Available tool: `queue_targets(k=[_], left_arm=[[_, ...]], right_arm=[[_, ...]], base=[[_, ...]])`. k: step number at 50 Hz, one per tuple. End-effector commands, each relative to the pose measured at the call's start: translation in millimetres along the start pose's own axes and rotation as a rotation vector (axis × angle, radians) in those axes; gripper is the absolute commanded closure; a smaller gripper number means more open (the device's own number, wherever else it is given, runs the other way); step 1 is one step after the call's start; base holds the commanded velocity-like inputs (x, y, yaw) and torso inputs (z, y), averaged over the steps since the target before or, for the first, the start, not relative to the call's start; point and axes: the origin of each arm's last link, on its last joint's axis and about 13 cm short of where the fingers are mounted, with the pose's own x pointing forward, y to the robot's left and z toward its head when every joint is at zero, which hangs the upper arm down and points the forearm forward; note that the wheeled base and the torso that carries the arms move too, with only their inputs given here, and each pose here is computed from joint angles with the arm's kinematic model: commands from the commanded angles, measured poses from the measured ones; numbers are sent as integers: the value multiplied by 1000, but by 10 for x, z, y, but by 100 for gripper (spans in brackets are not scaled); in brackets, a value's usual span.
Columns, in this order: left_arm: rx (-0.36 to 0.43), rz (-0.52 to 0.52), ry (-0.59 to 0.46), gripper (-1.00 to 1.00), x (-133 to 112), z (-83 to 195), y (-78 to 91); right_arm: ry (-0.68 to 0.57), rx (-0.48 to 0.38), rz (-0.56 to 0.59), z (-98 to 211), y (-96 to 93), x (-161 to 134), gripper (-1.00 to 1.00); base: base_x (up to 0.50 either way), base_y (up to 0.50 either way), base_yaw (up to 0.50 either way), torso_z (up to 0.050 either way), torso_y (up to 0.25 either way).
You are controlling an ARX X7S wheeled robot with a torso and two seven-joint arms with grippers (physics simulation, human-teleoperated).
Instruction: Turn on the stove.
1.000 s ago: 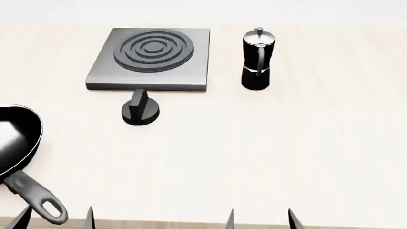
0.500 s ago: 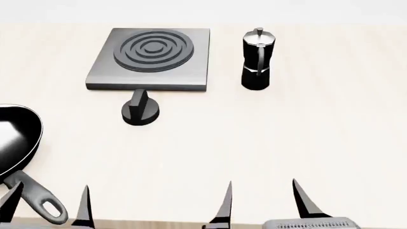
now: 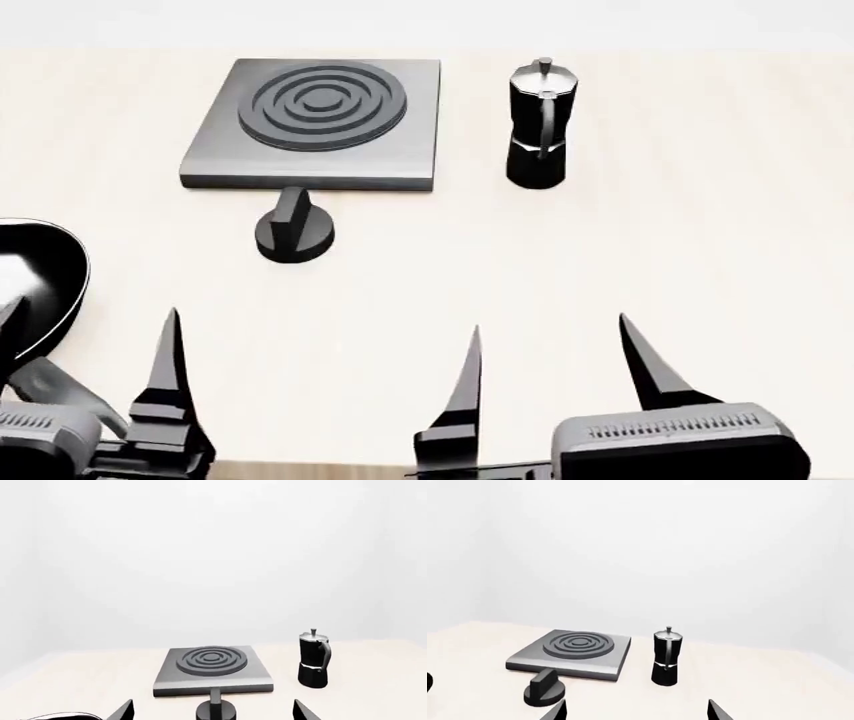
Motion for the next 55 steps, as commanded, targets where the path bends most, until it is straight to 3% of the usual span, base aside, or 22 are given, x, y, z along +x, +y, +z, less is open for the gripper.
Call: queue_targets(k=[1,20,55], left_arm=[[-9,-9,-54,-100,72,176,-9],[-10,-1,-100,-100,121,314,27],[-42,14,-93,-100,125,312,47]], right_arm=[[-18,-11,19,126,0,17,-100],[-81,-13,17,382,-12,29,-100],[-87,-35,6,364,-7,49,-100]], base=[[0,0,0,0,0],[0,0,0,0,0],[0,12,0,0,0]])
